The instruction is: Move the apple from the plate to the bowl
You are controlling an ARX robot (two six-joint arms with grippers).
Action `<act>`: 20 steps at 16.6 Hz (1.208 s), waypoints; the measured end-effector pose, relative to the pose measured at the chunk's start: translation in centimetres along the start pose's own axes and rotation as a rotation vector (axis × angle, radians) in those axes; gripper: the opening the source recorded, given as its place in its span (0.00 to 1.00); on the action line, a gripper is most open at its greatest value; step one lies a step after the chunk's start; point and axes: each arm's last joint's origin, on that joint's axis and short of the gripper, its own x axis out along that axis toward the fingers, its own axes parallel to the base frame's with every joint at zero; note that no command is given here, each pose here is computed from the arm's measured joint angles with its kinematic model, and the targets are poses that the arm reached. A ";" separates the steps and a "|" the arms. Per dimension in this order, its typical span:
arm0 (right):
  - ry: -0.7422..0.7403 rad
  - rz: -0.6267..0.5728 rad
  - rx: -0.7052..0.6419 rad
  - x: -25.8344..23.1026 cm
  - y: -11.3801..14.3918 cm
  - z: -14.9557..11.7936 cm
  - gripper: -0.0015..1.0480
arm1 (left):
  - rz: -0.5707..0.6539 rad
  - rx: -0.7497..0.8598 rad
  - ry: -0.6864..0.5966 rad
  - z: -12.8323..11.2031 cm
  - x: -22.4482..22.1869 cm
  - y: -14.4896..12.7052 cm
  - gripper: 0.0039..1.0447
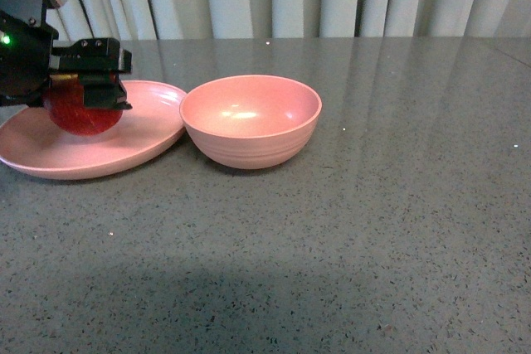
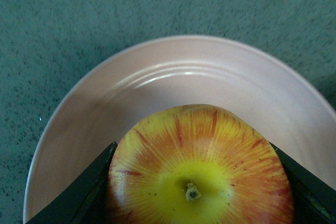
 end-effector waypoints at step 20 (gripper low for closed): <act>0.000 0.000 0.000 0.0 0.0 0.0 0.94 | -0.256 0.171 -0.090 2.2 -2.2 -13.0 0.68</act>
